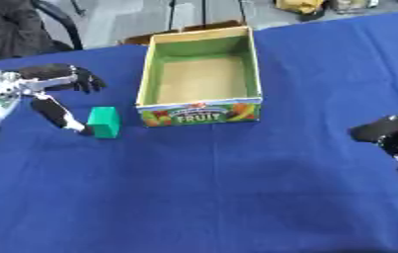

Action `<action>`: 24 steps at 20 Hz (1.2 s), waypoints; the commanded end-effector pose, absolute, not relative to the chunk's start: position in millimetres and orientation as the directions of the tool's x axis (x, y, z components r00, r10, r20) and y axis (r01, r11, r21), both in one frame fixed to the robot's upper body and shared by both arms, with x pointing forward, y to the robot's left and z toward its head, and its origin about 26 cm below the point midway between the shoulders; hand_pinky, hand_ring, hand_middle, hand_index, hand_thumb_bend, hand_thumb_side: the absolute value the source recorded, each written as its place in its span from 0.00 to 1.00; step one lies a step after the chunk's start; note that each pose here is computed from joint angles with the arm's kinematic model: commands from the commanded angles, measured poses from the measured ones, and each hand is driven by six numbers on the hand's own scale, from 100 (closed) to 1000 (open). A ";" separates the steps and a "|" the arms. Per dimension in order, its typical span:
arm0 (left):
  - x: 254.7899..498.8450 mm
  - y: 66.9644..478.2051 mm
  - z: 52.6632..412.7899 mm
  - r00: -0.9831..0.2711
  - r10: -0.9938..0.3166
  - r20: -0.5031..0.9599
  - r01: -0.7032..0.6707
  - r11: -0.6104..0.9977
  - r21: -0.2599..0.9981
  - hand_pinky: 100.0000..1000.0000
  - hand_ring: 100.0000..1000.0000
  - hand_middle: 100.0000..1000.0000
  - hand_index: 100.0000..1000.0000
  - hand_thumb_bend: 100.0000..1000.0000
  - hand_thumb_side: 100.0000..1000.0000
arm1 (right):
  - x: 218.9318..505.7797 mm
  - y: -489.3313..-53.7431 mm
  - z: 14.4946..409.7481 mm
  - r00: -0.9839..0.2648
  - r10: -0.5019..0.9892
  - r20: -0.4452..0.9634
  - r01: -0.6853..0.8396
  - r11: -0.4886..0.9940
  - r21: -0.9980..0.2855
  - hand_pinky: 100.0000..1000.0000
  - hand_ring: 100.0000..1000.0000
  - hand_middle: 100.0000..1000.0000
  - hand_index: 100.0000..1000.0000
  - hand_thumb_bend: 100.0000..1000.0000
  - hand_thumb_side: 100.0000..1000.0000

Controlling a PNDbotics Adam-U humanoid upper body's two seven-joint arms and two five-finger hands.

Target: Pick up objects on the table and place them in the box.

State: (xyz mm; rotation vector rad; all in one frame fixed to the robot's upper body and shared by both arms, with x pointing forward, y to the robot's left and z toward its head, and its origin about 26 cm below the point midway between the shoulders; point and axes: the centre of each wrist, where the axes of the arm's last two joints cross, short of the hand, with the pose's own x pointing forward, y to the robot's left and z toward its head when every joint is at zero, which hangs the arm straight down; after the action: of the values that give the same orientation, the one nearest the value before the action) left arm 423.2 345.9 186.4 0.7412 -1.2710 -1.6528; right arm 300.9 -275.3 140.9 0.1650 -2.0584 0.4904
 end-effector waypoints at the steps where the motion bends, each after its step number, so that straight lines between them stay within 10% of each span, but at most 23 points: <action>1: 426.5 349.2 191.9 -0.411 -0.911 0.002 0.251 -0.111 0.962 0.71 0.69 0.71 0.88 0.65 0.29 | 301.0 -276.8 150.1 -0.539 0.092 0.837 -0.310 0.902 -0.299 0.72 0.66 0.46 0.50 0.00 0.86; 11: 432.3 345.8 172.7 -0.419 -0.908 -0.033 0.187 -0.122 0.975 0.69 0.64 0.65 0.83 0.60 0.26 | 301.5 -275.9 150.8 -0.541 0.091 0.836 -0.313 0.901 -0.301 0.72 0.66 0.46 0.50 0.00 0.86; 17: 434.3 340.8 165.5 -0.411 -0.911 -0.037 0.207 -0.133 0.969 0.46 0.47 0.50 0.70 0.57 0.25 | 301.6 -275.6 151.1 -0.542 0.090 0.835 -0.313 0.901 -0.301 0.72 0.66 0.46 0.50 0.00 0.86; 24: 434.7 341.6 165.0 -0.367 -0.929 -0.036 0.144 -0.095 0.985 0.07 0.13 0.13 0.32 0.54 0.22 | 301.7 -275.7 150.7 -0.541 0.090 0.836 -0.313 0.901 -0.299 0.72 0.66 0.46 0.50 0.00 0.86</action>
State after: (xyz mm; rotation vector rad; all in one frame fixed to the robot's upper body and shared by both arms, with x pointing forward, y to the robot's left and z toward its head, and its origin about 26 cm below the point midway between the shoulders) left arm 434.1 334.6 153.1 0.8826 -1.3048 -1.6238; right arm 302.1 -274.4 143.2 0.1679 -2.0646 0.4961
